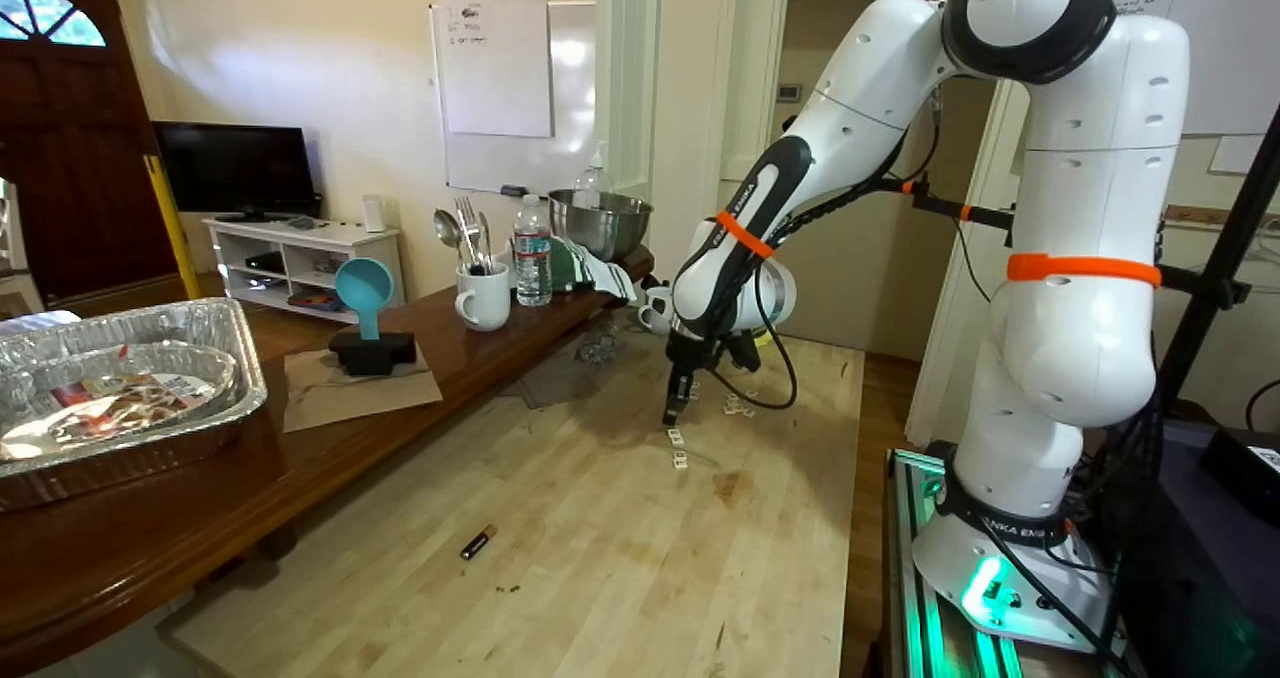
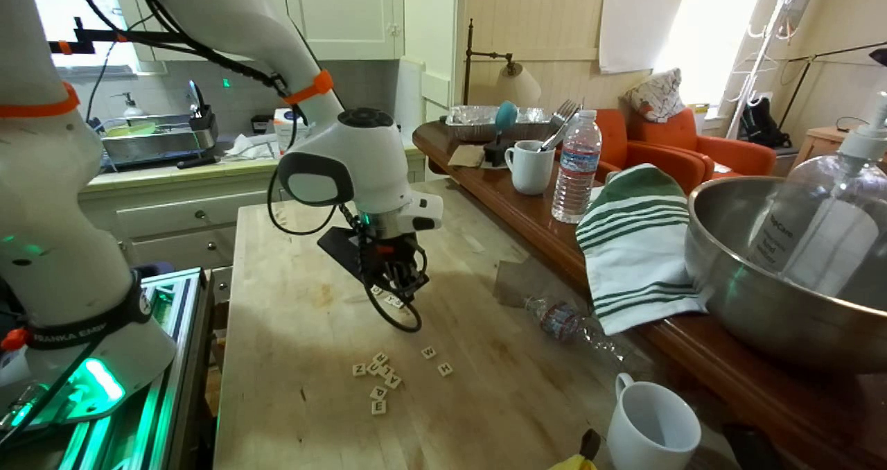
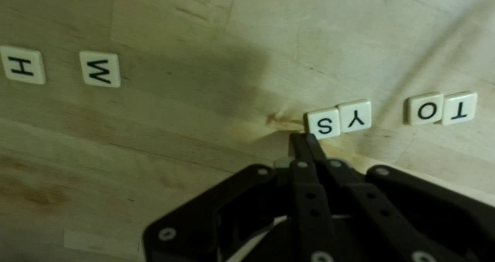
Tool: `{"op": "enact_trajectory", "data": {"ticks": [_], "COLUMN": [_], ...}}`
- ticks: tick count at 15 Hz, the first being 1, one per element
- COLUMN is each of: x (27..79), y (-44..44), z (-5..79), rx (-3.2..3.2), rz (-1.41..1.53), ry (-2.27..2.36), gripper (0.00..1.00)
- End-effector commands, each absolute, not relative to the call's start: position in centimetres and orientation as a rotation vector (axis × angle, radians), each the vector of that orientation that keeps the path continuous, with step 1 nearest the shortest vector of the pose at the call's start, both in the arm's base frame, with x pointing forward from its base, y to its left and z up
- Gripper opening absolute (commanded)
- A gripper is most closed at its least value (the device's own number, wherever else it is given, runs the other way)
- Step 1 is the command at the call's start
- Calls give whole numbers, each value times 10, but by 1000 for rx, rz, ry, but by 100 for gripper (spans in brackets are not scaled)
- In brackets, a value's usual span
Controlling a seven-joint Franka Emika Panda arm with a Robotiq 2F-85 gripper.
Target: Take two letter blocks out of the line and replace them with one letter block
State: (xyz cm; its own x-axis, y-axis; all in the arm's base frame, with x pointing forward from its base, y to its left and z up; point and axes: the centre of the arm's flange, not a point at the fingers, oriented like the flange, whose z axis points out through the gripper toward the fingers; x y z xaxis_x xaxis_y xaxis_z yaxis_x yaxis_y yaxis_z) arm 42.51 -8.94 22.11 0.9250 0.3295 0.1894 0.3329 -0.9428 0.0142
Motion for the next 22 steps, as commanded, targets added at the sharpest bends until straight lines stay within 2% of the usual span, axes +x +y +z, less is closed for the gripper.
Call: {"op": "enact_trajectory", "data": {"ticks": [1,16,22], "x": [423,409,405], "y": [-87,-67,-68], "z": [211,242,228], "rx": [-3043,-3002,-3023], "rz": [-226,-337,-221], "ry": [-579,-698,-776], "gripper": [0,0,0]}}
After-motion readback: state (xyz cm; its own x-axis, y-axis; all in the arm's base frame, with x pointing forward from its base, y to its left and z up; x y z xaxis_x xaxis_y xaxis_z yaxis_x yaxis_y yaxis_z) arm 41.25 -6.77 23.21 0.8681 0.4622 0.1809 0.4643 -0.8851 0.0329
